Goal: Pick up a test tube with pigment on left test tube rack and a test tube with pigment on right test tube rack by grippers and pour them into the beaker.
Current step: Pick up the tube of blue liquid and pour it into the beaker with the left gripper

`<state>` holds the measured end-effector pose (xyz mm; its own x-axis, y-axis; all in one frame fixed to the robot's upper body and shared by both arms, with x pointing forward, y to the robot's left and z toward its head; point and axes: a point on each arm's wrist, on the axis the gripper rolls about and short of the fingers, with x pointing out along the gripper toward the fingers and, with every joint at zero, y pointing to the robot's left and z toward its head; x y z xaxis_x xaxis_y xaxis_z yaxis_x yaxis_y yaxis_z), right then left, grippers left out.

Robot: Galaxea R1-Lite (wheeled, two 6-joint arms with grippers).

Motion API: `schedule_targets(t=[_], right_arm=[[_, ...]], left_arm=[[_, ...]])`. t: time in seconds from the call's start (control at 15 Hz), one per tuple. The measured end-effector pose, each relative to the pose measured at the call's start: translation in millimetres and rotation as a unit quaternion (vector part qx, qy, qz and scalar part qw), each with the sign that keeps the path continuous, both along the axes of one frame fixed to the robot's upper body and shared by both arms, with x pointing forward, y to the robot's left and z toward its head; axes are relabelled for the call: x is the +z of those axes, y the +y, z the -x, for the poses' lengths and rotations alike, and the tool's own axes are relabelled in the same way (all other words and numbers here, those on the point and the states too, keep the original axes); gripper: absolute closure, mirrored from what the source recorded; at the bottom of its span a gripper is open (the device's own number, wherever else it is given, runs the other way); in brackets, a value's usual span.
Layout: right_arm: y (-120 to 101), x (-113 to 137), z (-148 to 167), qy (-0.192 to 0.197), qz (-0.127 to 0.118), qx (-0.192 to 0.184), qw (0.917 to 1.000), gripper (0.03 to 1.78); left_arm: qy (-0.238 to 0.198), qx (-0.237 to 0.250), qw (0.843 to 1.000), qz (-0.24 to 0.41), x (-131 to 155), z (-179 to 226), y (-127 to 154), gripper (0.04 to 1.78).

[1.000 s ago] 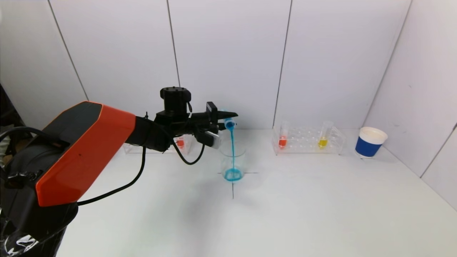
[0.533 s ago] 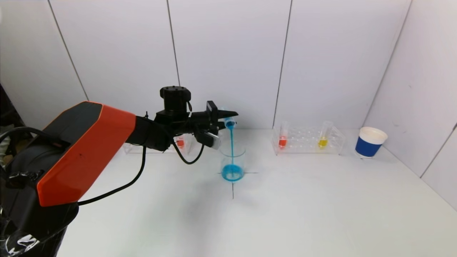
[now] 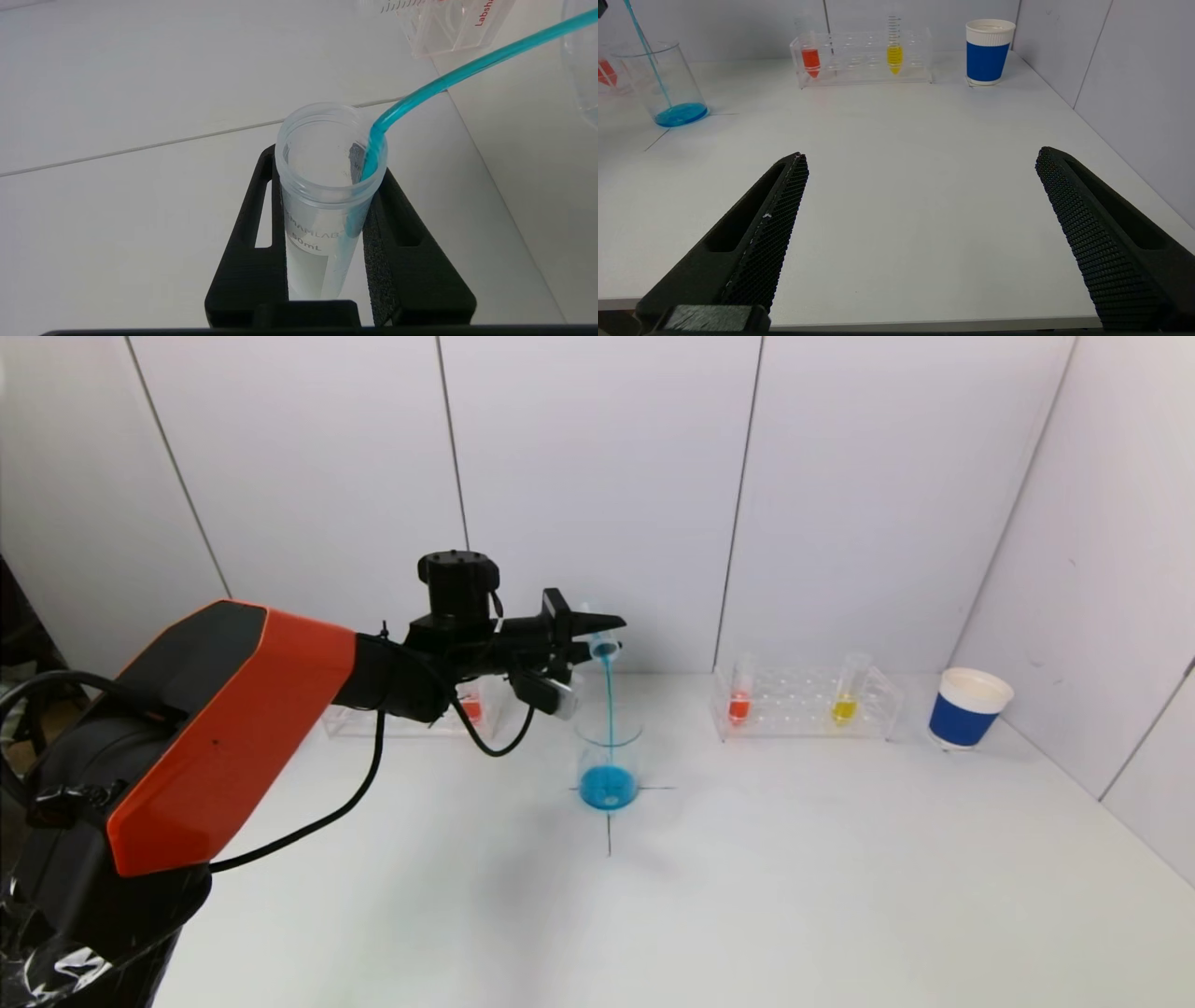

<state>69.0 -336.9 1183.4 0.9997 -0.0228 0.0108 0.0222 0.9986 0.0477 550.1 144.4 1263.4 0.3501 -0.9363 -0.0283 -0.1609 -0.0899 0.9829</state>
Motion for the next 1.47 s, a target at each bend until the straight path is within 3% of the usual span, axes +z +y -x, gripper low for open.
schedule_targets(t=[0.4,1.13,1.47], right_arm=[[0.0,0.0,0.0,0.0,0.0,0.0,1.0,0.04],[0.0,0.0,0.0,0.0,0.0,0.0,1.0,0.04],[0.0,-0.1,0.0,0.0,0.0,0.0,1.0,0.04]], left_arm=[[-0.028,-0.003,1.0,-0.007,2.8,-0.4,0.0,1.35],[-0.037,-0.003,0.999,-0.009,3.1,-1.0,1.2,1.35],[-0.003,0.008,1.0,-0.003,0.4,-0.9,3.8,1.35]])
